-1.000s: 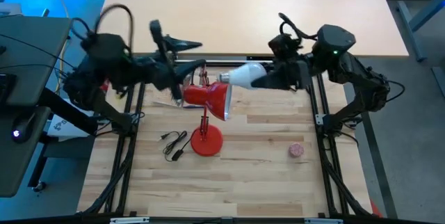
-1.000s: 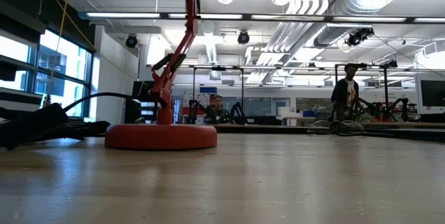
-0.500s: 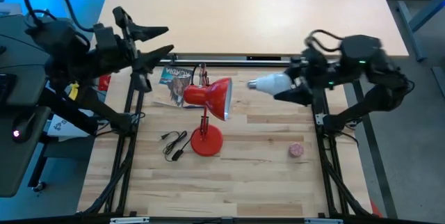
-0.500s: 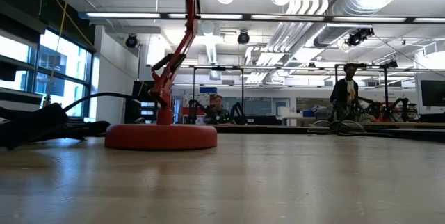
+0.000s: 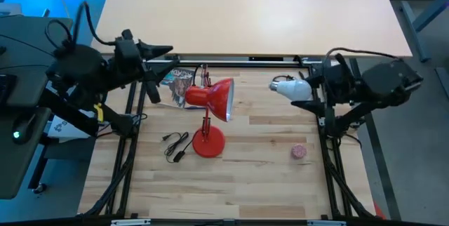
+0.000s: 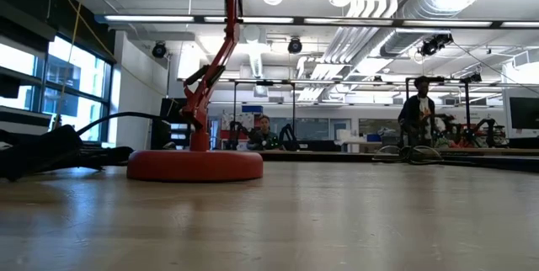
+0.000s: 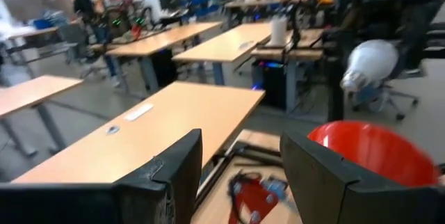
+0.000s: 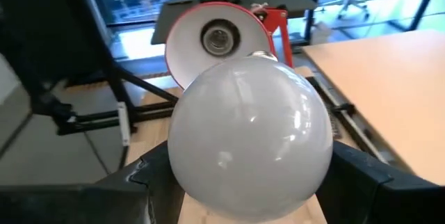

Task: Screw lightbulb
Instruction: Insert the lightbulb on the lamp

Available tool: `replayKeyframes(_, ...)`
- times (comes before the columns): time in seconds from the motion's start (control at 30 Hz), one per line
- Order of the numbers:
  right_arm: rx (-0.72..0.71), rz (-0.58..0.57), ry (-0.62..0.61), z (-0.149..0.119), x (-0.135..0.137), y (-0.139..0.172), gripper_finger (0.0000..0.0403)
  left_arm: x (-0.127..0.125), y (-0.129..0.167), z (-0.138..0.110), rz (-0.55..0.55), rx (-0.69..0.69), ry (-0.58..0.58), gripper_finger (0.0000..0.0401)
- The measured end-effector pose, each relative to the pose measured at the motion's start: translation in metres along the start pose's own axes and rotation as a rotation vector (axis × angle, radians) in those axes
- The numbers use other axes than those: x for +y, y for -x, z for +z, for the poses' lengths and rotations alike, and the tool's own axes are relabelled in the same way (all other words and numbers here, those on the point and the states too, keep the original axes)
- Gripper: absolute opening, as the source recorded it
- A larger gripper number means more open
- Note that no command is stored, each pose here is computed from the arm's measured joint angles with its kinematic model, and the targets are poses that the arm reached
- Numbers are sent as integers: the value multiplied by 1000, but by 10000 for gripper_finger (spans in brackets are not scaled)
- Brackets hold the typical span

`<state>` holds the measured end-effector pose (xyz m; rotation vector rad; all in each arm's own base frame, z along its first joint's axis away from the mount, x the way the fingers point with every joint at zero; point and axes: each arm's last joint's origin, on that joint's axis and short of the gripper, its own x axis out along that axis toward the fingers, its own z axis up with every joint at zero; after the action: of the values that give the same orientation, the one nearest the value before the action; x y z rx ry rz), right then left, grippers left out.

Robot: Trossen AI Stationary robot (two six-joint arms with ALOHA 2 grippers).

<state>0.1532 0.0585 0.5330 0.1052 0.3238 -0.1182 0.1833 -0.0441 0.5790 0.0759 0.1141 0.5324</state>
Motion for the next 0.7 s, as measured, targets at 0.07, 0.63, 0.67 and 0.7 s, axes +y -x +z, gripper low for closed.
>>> replayKeyframes(0.07,7,-19,11,-5,4,-1,247,0,0,-3,17,24,6,184)
replayKeyframes(0.63,-149,19,-171,-19,8,-40,248,37,-8,-21,-140,209,-23,184)
replayKeyframes(0.67,-167,16,-180,-18,9,-43,248,38,-8,-26,-151,244,-19,184)
replayKeyframes(0.7,-179,9,-186,-19,10,-47,248,39,-9,-32,-162,276,-20,184)
